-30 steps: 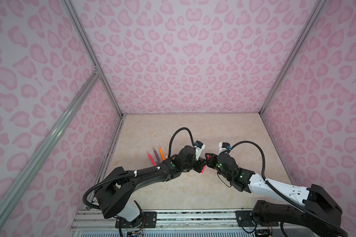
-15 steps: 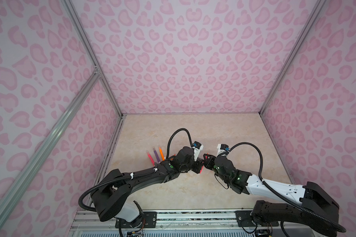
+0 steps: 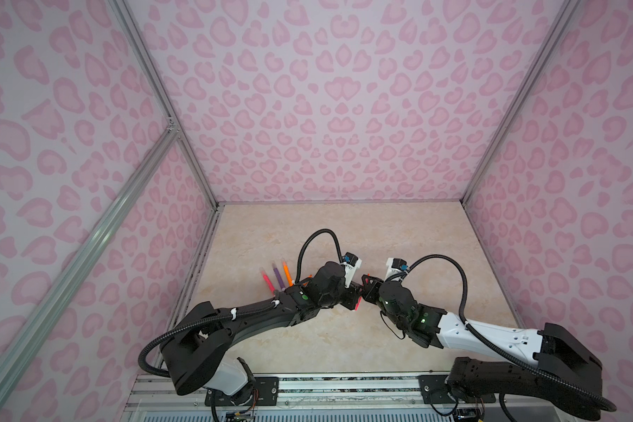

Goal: Insert the pens into the pen caps

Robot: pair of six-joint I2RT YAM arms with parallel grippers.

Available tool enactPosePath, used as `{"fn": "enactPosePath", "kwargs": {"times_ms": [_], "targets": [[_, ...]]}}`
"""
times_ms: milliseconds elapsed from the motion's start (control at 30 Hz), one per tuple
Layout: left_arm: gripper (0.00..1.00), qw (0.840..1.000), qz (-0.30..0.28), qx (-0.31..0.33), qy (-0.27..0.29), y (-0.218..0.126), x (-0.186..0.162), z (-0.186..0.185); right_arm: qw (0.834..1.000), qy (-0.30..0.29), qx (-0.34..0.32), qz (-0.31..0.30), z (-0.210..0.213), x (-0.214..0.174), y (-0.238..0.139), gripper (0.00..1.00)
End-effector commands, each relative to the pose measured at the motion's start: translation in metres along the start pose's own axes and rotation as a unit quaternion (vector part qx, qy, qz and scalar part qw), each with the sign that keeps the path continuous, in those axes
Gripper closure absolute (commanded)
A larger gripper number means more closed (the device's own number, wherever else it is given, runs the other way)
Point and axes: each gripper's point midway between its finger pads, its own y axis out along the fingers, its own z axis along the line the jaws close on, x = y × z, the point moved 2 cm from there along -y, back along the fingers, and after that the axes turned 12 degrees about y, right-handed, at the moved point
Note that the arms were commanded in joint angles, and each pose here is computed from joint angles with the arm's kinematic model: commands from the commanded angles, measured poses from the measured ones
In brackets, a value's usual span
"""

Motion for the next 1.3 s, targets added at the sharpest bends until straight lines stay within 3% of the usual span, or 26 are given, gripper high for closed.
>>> {"fn": "enactPosePath", "kwargs": {"times_ms": [0,700,833,900,1000,1133,1200,1267], "targets": [[0.81,0.999,-0.042,-0.009,0.008,0.002,0.023,-0.004,1.000,0.001,0.015,0.016,0.003,-0.007,-0.001,1.00],[0.70,0.998,-0.035,-0.056,0.017,0.007,0.022,-0.019,1.000,0.004,0.013,0.000,0.001,-0.002,-0.006,1.00],[0.78,0.998,-0.034,-0.057,0.018,0.007,0.022,-0.020,1.000,0.002,0.019,0.006,0.003,-0.003,-0.009,1.00],[0.91,0.998,-0.034,-0.055,0.018,0.008,0.022,-0.019,1.000,0.001,0.021,0.010,0.005,-0.003,-0.009,1.00],[0.97,0.998,-0.034,-0.046,0.013,0.007,0.023,-0.016,1.000,-0.002,0.020,0.009,0.005,-0.003,-0.009,1.00],[0.97,0.999,-0.044,0.010,-0.004,0.002,0.023,0.000,1.000,-0.007,0.009,-0.005,0.001,0.003,-0.012,0.70],[0.97,0.995,-0.067,0.074,-0.024,-0.011,0.022,0.021,1.000,-0.008,-0.004,-0.019,-0.003,0.008,-0.015,0.61],[0.97,0.985,-0.101,0.133,-0.041,-0.033,0.025,0.039,0.999,-0.010,-0.023,-0.038,-0.011,0.015,-0.018,0.59]]}}
